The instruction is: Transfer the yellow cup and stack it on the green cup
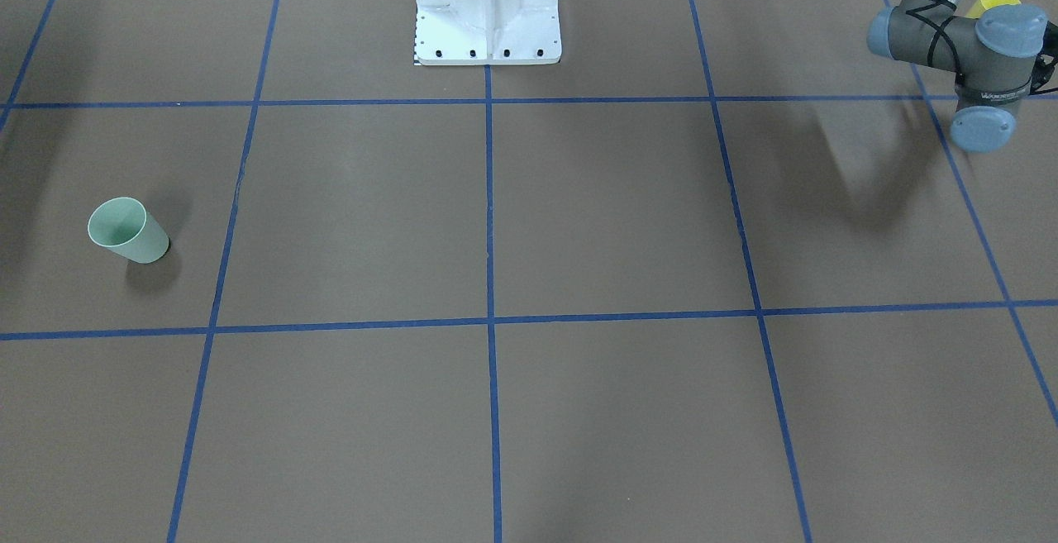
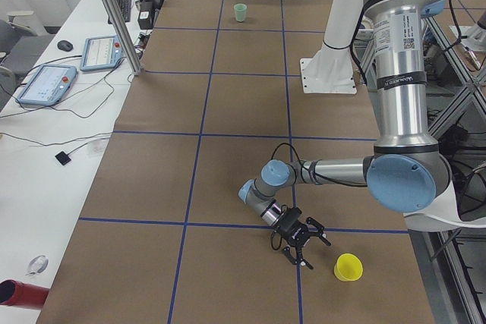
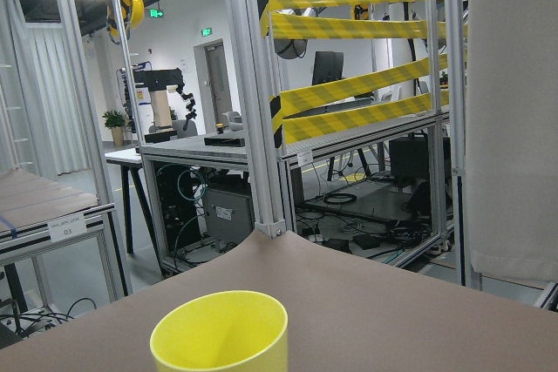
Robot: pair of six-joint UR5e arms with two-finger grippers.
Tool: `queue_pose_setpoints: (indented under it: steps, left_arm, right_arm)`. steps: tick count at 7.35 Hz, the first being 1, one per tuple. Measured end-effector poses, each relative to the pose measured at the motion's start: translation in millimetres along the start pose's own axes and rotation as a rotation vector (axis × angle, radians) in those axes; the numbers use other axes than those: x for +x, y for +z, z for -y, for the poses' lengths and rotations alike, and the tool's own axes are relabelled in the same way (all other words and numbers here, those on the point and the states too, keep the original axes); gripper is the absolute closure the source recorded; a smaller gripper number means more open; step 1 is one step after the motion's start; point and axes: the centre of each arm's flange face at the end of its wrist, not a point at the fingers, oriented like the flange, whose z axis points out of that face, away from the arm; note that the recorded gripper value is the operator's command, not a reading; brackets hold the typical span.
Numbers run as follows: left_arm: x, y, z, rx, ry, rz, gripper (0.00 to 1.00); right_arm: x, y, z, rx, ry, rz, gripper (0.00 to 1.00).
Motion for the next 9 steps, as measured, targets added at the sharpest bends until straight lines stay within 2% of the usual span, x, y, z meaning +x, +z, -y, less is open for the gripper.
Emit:
queue_pose_setpoints:
  steps: [5,9]
  left_arm:
    - [-5.8,23.3,-1.0,-0.043,-0.017,0.134,0.00]
    - [-1.7,48.0,0.5,-0.058,-0.028,0.188,0.00]
  right_arm:
    - [-2.0,-2.1,2.4,0.007,-0.007,0.000,0.01]
    - [-3.6,-4.1,4.6,0.011,-0.011,-0.001,0.01]
